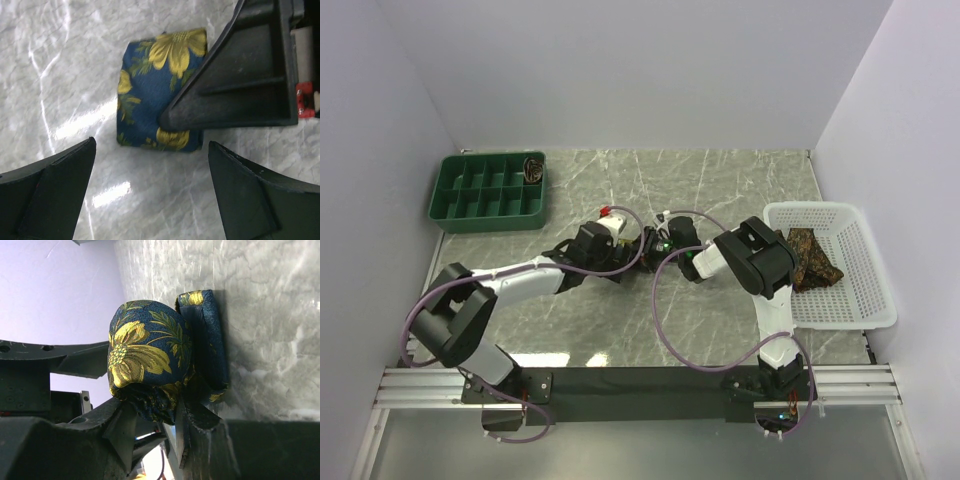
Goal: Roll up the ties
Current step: Roll the tie
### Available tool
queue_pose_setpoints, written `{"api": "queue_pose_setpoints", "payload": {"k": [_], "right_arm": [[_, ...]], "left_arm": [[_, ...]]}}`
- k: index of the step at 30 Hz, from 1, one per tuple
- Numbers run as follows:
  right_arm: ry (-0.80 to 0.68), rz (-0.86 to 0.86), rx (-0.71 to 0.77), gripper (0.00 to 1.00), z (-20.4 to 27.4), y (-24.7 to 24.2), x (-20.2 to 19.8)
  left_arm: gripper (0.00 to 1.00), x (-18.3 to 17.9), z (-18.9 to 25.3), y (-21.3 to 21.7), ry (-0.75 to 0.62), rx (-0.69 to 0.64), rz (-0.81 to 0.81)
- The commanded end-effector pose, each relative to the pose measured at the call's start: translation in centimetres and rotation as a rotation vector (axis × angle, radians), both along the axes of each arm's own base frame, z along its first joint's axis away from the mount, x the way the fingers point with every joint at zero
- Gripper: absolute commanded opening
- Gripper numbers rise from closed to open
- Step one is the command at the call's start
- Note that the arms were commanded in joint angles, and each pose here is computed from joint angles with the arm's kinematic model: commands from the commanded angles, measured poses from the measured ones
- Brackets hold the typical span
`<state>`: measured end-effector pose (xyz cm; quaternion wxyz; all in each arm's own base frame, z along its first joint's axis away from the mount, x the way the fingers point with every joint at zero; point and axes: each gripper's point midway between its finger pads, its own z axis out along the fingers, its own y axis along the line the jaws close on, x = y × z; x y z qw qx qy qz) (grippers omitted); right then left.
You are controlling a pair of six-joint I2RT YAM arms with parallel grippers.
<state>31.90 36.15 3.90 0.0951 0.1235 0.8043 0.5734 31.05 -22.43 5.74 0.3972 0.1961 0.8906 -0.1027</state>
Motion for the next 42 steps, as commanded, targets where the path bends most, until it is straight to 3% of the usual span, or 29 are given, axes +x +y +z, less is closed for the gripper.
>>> {"api": "queue_pose_setpoints", "payload": {"k": [1,8,11,12,15,20,25,28,36,42], "right_arm": [[0.24,0.004,-0.138,0.13,-5.9,-1.6,-3.1],[0.254,0.011,-0.12,0.13,-5.7,-1.6,-3.4],[0.243,0.016,-0.11,0.13,-5.3,-1.5,-3.5],[0.236,0.016,-0.111,0.14,-5.3,-1.6,-3.5],[0.211,0.015,-0.106,0.22,-4.8,-1.5,-3.3],[0.159,-0.008,-0.094,0.42,-3.2,-2.0,-2.0],[0.088,-0.018,-0.135,0.6,-1.9,-3.1,-0.1],[0.036,-0.026,-0.162,0.64,-0.9,-3.8,1.4],[-0.065,-0.012,-0.232,0.66,0.6,-4.8,5.0],[-0.139,0.019,-0.199,0.67,2.3,-4.1,6.4]], "left_arm": [[0.99,1.8,1.6,-1.7,-0.053,-0.027,-0.006],[0.93,2.7,0.0,-2.9,-0.017,-0.028,0.008],[0.85,2.4,-1.0,-3.1,0.019,-0.029,0.004],[0.77,2.3,-1.1,-3.1,0.025,-0.031,0.008],[0.61,1.7,-1.8,-2.8,0.055,-0.023,0.016],[0.51,0.9,-2.7,-2.2,0.092,-0.014,0.036],[0.5,0.3,-2.8,-1.9,0.105,-0.029,0.054],[0.51,0.2,-2.5,-1.9,0.103,-0.039,0.055],[0.51,-0.8,-2.9,-1.4,0.134,-0.022,0.045],[0.52,-1.0,-3.1,-1.5,0.147,-0.023,0.037]]}}
